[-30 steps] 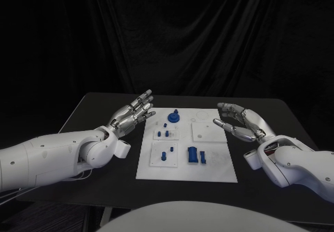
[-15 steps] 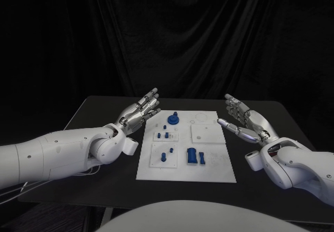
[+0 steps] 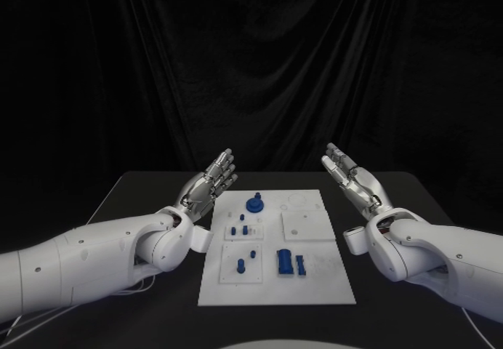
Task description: Assemble the parts on the task board
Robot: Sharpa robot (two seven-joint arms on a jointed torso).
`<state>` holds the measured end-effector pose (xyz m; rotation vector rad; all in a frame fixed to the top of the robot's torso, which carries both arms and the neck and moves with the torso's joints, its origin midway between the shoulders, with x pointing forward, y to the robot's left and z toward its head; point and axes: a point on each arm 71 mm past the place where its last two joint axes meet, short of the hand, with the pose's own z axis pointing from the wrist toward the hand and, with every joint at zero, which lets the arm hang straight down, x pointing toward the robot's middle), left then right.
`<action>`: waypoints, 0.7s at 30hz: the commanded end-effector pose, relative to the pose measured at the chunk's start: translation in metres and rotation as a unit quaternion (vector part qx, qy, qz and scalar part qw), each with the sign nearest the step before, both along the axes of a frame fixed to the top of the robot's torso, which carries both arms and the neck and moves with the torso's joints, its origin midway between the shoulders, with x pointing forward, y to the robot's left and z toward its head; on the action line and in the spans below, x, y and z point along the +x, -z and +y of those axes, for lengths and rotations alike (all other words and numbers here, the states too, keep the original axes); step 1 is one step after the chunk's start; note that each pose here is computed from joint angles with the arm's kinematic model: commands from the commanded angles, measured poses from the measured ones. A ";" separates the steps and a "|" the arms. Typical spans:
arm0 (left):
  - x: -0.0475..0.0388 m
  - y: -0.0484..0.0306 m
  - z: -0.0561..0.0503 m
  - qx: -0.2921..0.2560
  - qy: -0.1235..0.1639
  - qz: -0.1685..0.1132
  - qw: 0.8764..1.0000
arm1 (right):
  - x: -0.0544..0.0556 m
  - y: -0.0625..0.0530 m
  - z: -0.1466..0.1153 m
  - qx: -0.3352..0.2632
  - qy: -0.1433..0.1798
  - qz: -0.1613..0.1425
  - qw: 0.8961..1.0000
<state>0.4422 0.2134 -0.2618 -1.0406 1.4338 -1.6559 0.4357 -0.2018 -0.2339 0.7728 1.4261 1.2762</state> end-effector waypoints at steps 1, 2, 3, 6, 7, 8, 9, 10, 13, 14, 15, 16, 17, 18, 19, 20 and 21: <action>0.0072 -0.0058 -0.001 0.040 -0.088 0.009 0.995 | 0.010 0.000 -0.003 0.061 0.079 0.038 0.994; 0.0087 -0.0087 -0.003 0.043 -0.100 0.009 0.994 | 0.012 -0.001 -0.001 0.072 0.088 0.042 0.993; 0.0102 -0.0117 -0.005 0.046 -0.112 0.009 0.993 | 0.015 -0.003 0.001 0.081 0.095 0.045 0.991; 0.0140 -0.0201 -0.011 0.053 -0.145 0.010 0.988 | 0.020 -0.006 0.005 0.105 0.114 0.055 0.986; 0.0150 -0.0227 -0.012 0.055 -0.154 0.011 0.986 | 0.022 -0.007 0.006 0.111 0.119 0.057 0.985; 0.0162 -0.0260 -0.014 0.057 -0.167 0.012 0.984 | 0.023 -0.008 0.007 0.119 0.126 0.061 0.983; 0.0169 -0.0281 -0.016 0.058 -0.175 0.013 0.983 | 0.024 -0.009 0.008 0.123 0.129 0.063 0.982; 0.0174 -0.0299 -0.017 0.059 -0.182 0.014 0.981 | 0.025 -0.009 0.008 0.126 0.132 0.064 0.981; 0.0187 -0.0341 -0.019 0.062 -0.198 0.016 0.978 | 0.026 -0.010 0.009 0.131 0.136 0.067 0.980; 0.0190 -0.0352 -0.020 0.063 -0.202 0.017 0.977 | 0.026 -0.010 0.009 0.131 0.136 0.067 0.980; 0.0193 -0.0364 -0.020 0.063 -0.207 0.017 0.976 | 0.026 -0.010 0.009 0.131 0.136 0.067 0.980; 0.0194 -0.0370 -0.021 0.064 -0.209 0.018 0.976 | 0.026 -0.010 0.009 0.131 0.136 0.067 0.980; 0.0195 -0.0374 -0.021 0.064 -0.211 0.018 0.975 | 0.026 -0.010 0.009 0.131 0.136 0.067 0.980; 0.0196 -0.0376 -0.021 0.064 -0.212 0.018 0.975 | 0.026 -0.010 0.009 0.131 0.136 0.067 0.980; 0.0196 -0.0376 -0.021 0.064 -0.212 0.018 0.975 | 0.026 -0.010 0.009 0.131 0.136 0.067 0.980; 0.0196 -0.0376 -0.021 0.064 -0.212 0.018 0.975 | 0.026 -0.010 0.009 0.131 0.136 0.067 0.980; 0.0196 -0.0376 -0.021 0.064 -0.212 0.018 0.975 | 0.026 -0.010 0.009 0.131 0.136 0.067 0.980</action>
